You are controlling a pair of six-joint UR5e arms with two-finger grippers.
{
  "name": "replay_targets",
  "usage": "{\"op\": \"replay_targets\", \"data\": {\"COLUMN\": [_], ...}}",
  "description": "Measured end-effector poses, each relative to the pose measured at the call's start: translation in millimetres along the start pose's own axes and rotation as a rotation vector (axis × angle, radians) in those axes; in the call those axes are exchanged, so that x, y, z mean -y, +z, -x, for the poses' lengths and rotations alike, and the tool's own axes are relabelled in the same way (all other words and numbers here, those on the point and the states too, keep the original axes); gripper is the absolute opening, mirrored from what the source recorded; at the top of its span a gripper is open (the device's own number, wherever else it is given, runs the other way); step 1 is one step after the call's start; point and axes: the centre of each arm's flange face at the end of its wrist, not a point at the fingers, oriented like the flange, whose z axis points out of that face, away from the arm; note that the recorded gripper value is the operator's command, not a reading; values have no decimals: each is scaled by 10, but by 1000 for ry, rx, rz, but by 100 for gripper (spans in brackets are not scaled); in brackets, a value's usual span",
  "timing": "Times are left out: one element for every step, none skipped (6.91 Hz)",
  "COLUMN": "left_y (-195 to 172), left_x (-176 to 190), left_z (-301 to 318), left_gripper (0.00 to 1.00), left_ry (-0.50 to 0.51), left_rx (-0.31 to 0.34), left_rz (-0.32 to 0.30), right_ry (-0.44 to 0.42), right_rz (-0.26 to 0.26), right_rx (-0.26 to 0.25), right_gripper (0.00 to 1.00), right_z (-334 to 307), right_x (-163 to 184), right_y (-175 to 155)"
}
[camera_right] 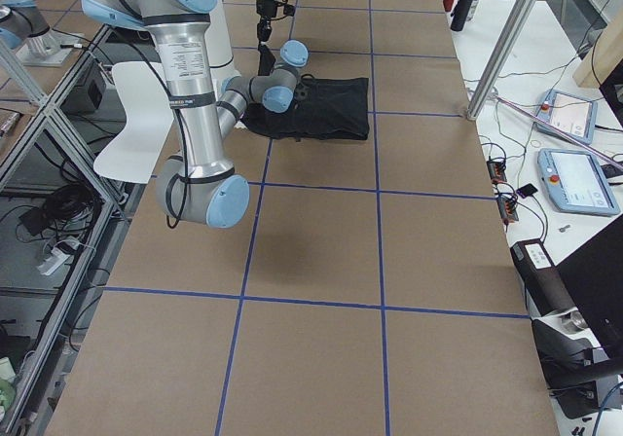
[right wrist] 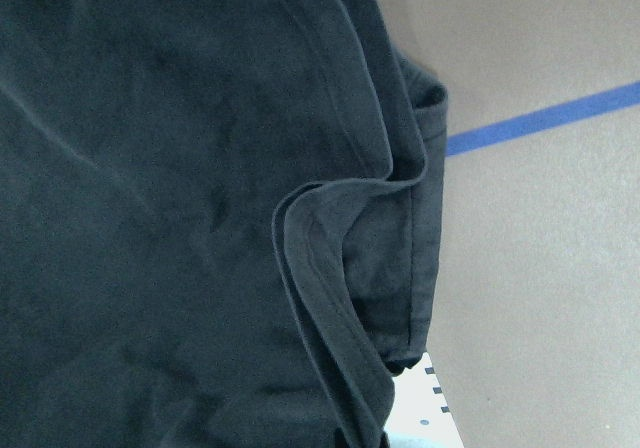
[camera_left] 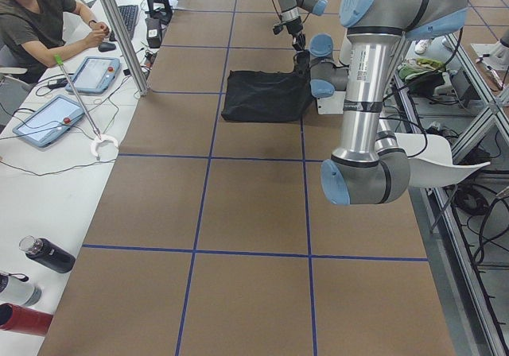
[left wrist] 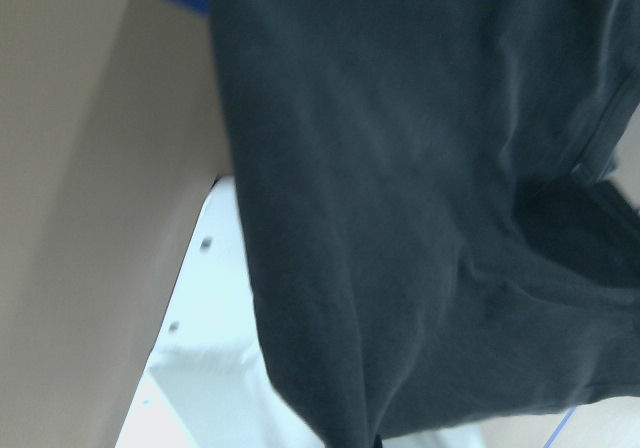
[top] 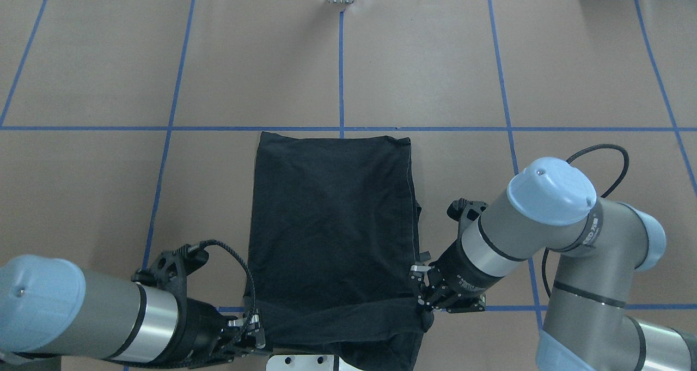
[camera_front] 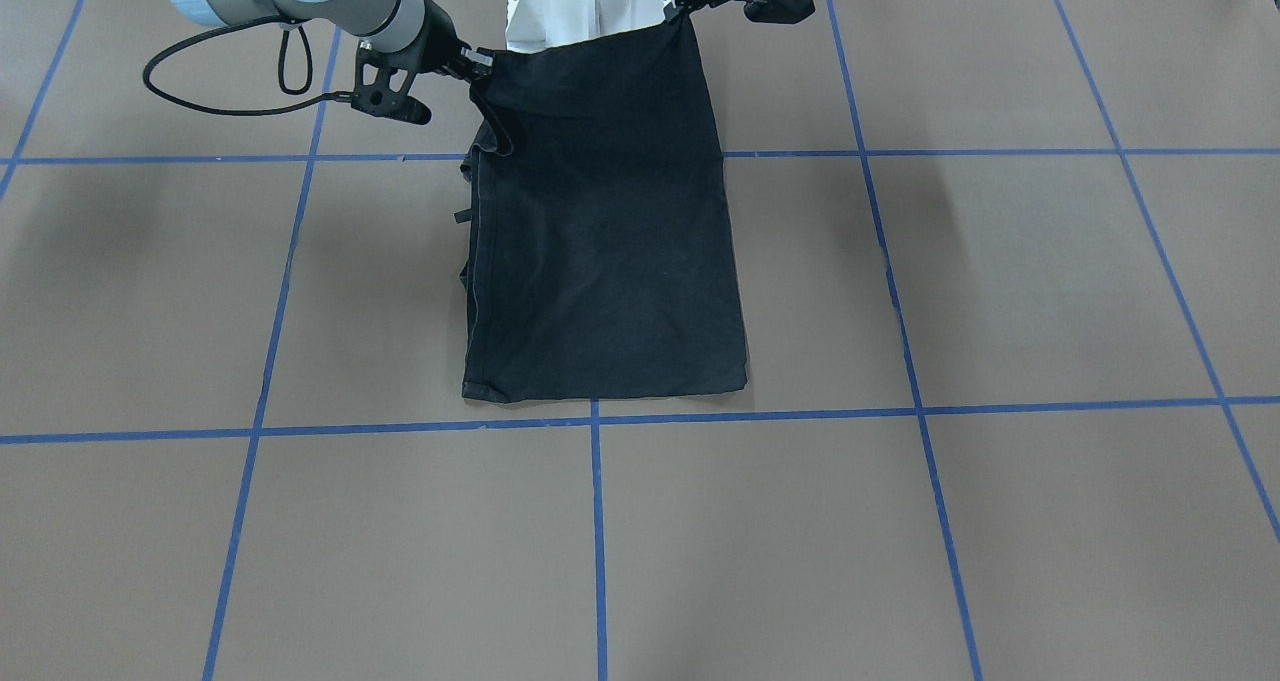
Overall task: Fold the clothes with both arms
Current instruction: 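Lift both near corners with both grippers, pulling the shirt toward the robot, then carry the held corners with both grippers away from the robot, folding the shirt over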
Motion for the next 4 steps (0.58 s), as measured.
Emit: {"op": "replay_targets", "data": {"left_y": [-154, -299, -412, -479], "left_x": [219, 530, 874, 1196], "left_z": [-189, -346, -453, -511], "left_gripper": [0, 0, 0, 0], "left_ry": [28, 47, 63, 75], "left_rx": [-33, -50, -53, -48], "left_rz": [-23, -52, -91, -135], "right_ry": [12, 22, 33, 48], "right_rz": [-18, -39, -63, -89], "right_rx": [30, 60, 80, 94], "right_gripper": [0, 0, 0, 0], "right_z": [56, 139, 243, 377], "right_x": [139, 267, 409, 580], "right_y": [-223, -424, -549, -614]}}
